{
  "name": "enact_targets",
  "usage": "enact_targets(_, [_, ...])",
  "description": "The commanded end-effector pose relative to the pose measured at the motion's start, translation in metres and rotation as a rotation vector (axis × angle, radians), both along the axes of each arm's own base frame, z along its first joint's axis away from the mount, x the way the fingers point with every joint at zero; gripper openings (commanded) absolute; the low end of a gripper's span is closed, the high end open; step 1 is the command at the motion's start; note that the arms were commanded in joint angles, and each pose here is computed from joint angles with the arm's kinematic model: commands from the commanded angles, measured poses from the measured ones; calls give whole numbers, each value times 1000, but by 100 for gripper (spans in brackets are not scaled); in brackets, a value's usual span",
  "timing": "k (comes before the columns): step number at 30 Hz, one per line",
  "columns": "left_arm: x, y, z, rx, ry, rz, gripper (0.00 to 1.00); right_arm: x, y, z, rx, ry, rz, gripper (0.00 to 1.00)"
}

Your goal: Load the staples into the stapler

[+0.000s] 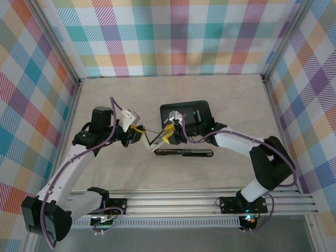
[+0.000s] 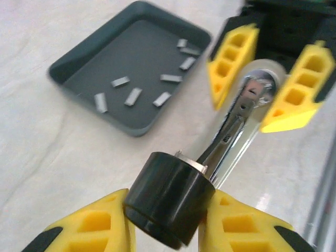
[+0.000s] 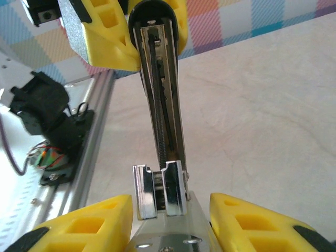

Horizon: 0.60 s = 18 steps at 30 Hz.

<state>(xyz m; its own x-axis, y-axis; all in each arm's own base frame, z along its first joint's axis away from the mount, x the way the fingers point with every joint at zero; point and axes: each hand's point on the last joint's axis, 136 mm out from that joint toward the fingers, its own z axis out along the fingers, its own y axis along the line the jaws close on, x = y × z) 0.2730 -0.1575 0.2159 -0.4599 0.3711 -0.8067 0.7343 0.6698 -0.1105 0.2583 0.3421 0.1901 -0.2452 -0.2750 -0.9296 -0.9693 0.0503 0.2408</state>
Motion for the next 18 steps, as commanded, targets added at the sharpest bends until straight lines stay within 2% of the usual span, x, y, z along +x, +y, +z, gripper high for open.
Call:
enact_targets(1, [37,90,-37,224,63,508,0,6,3,33,110,-70,17,0])
enact_targets(9, [26,125,-68,305,164,689,2,13,23,25,129,-88,34,0])
enact_targets(14, [26,128,-81,316,214,701,3,18,38,17,127,-95,41,0])
enact_targets(18, [26,117,-88,288,268,659,3,31,44,15,129,-60,-22,0])
